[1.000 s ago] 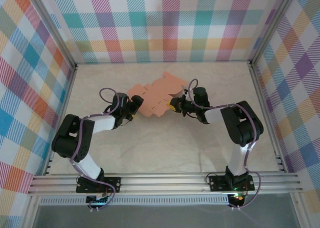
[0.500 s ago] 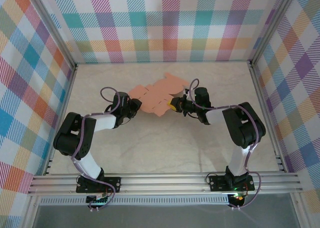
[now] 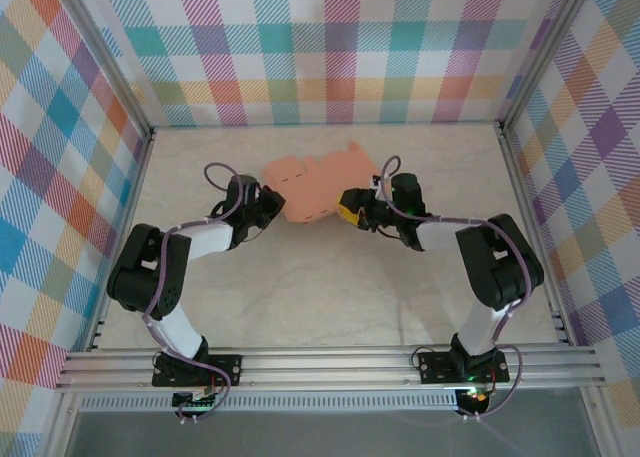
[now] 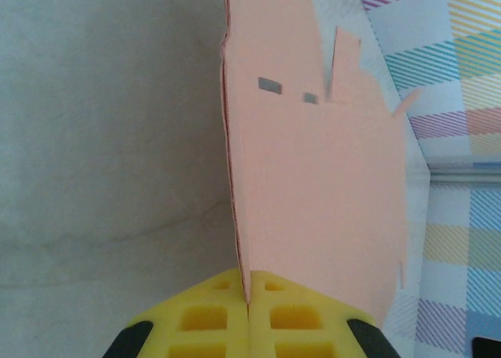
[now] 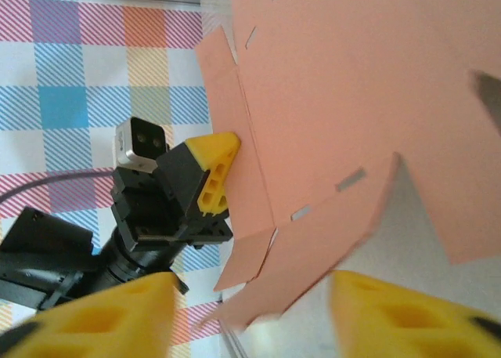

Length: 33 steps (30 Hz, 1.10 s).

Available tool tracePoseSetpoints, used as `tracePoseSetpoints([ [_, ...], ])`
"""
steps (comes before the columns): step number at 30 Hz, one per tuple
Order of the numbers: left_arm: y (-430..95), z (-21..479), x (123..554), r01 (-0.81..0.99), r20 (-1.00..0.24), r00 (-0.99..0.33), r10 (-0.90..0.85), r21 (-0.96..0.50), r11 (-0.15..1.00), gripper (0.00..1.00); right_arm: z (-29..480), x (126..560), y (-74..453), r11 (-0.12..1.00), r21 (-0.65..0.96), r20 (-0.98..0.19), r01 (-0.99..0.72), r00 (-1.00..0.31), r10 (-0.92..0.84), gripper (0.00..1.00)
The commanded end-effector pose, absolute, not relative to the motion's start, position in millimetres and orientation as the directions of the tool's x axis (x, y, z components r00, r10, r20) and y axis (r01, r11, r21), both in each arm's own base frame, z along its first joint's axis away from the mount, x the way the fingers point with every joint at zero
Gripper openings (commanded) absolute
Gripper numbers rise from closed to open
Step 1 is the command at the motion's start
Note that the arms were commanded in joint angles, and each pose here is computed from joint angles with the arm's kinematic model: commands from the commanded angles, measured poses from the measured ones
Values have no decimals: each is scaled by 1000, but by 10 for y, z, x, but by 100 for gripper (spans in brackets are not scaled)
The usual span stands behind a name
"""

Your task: Fold the paper box

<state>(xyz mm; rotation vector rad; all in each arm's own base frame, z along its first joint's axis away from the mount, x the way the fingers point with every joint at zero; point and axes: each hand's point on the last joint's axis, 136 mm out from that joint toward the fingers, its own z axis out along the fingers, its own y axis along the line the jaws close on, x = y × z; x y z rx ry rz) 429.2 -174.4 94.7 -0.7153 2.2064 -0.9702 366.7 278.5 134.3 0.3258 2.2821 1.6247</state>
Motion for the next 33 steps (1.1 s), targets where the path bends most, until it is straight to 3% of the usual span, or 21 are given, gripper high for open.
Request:
tracePoseSetpoints([
  [1,-1788,1049,4387,-102,-431,-702,-567,-728,678,0,1423,3565,2662,420,901,-261,-105,-906,334,74],
  [3,-1802,1136,4434,-33,-497,-711,-498,-683,729,0,1417,3484,2572,483,866,-312,-130,-895,319,81],
  [7,-1896,1310,4541,141,-615,-721,-319,-581,802,0,1453,3354,2298,637,746,-453,-191,-847,277,84],
  [11,-2147,1403,4533,377,-664,-744,-73,-507,775,0,1655,3320,2074,759,573,-622,-308,-767,158,86],
  [14,-2350,1385,4448,541,-656,-744,128,-479,691,0,1880,3351,2036,775,452,-724,-441,-689,31,85],
  [20,-2495,1310,4141,730,-588,-680,439,-480,487,0,2062,3487,2073,653,286,-819,-701,-533,-213,87],
  [25,-2501,1347,4117,782,-587,-623,517,-457,423,0,2114,3623,2052,494,224,-843,-840,-421,-334,87],
  [29,-2548,1386,4014,850,-643,-525,558,-431,304,0,2032,3705,2103,357,236,-812,-904,-385,-439,88],
  [33,-2494,1322,3997,881,-640,-470,607,-379,283,0,1961,3872,2140,280,239,-782,-930,-355,-512,87],
])
